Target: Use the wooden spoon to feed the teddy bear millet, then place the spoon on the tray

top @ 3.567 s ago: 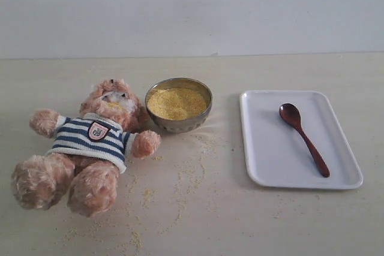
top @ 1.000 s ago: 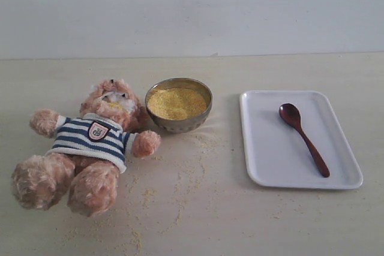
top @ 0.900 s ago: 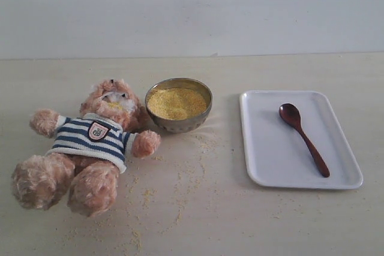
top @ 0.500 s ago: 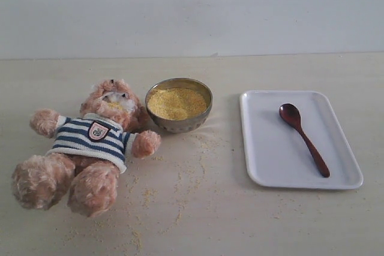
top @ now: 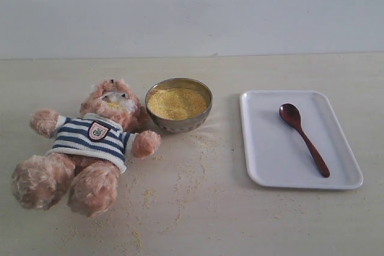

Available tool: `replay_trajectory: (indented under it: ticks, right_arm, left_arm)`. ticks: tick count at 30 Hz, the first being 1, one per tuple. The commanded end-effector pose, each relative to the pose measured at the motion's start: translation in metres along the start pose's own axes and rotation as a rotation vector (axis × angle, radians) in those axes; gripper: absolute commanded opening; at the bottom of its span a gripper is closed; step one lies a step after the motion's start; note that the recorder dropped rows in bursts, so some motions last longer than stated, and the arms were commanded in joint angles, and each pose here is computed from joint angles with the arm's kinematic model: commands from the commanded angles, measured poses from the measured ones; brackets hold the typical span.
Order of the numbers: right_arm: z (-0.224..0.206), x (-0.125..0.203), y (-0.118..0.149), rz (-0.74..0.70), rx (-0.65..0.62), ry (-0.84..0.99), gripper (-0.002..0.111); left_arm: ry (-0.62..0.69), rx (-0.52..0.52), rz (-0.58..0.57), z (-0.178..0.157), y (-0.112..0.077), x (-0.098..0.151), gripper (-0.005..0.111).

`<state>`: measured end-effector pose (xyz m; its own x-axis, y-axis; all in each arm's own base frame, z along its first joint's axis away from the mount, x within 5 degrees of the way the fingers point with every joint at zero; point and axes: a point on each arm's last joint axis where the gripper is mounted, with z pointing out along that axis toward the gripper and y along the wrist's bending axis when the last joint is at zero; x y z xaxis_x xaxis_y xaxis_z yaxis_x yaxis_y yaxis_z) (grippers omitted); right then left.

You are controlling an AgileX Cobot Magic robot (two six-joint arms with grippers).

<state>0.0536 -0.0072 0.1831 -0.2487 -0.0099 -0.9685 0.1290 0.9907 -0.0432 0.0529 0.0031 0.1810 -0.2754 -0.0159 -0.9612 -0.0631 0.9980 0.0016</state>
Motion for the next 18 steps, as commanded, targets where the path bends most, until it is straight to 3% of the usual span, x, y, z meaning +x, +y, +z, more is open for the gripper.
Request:
replay_trajectory:
  ticks: [1, 18]
  right_arm:
    - [-0.0004, -0.0009, -0.0004, -0.004, 0.007, -0.012, 0.000]
    - [-0.0004, -0.0009, -0.0004, -0.001, 0.007, -0.012, 0.000]
  left_arm:
    - [-0.012, 0.002, 0.005, 0.0001, -0.0002, -0.0003, 0.005]
    - [-0.016, 0.002, 0.004, 0.0001, -0.0002, -0.0007, 0.005]
